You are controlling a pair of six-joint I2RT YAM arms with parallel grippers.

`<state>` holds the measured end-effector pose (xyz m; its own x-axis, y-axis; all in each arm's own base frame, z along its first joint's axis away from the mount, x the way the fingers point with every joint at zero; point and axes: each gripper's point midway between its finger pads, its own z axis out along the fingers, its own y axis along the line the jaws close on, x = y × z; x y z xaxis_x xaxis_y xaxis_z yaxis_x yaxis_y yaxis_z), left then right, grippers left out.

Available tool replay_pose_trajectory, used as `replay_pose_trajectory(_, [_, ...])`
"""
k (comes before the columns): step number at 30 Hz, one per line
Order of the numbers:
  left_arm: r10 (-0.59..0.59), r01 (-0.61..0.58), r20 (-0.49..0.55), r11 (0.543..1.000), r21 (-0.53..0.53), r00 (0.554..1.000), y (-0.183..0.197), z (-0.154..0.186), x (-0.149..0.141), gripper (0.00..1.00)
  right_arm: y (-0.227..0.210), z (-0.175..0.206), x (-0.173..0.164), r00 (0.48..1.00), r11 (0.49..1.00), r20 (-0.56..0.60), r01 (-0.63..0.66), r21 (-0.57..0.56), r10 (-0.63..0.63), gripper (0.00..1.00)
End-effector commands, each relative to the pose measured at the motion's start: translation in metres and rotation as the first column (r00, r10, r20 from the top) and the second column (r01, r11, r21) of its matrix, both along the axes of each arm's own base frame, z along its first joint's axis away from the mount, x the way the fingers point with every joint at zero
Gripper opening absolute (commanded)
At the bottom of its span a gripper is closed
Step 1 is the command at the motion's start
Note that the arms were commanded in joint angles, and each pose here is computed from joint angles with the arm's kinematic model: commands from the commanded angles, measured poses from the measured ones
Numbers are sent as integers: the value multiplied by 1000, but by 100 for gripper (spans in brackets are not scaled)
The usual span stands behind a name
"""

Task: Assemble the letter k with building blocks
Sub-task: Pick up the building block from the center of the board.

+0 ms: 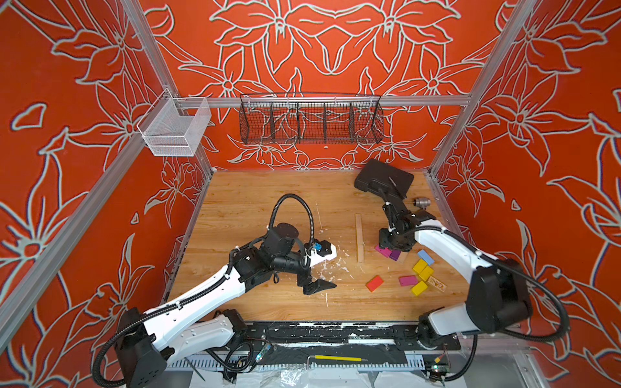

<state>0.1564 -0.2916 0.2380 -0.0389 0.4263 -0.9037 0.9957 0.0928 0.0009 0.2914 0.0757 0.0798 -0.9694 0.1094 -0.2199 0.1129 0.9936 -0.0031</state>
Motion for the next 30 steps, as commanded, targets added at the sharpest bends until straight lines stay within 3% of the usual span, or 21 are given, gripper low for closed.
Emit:
replay_pose_trajectory(1, [-16,15,40,1000,12,999,2,0,-2,97,2,-9,-4,986,990,-94,-142,-18,140,61])
replay_pose_trajectory(6, [-12,12,33,1000,19,999,1,-2,-1,97,7,-21,4,968,976,-137,-217,-18,212,66])
replay_pose_trajectory(21, [1,-1,23,999,37,1000,1,-6,2,97,6,-47,11,958,974,-184,-227,-15,221,66])
replay_pose_trajectory(30, [6,-7,22,999,43,1000,1,-7,3,97,11,-54,7,958,978,-198,-207,19,207,57])
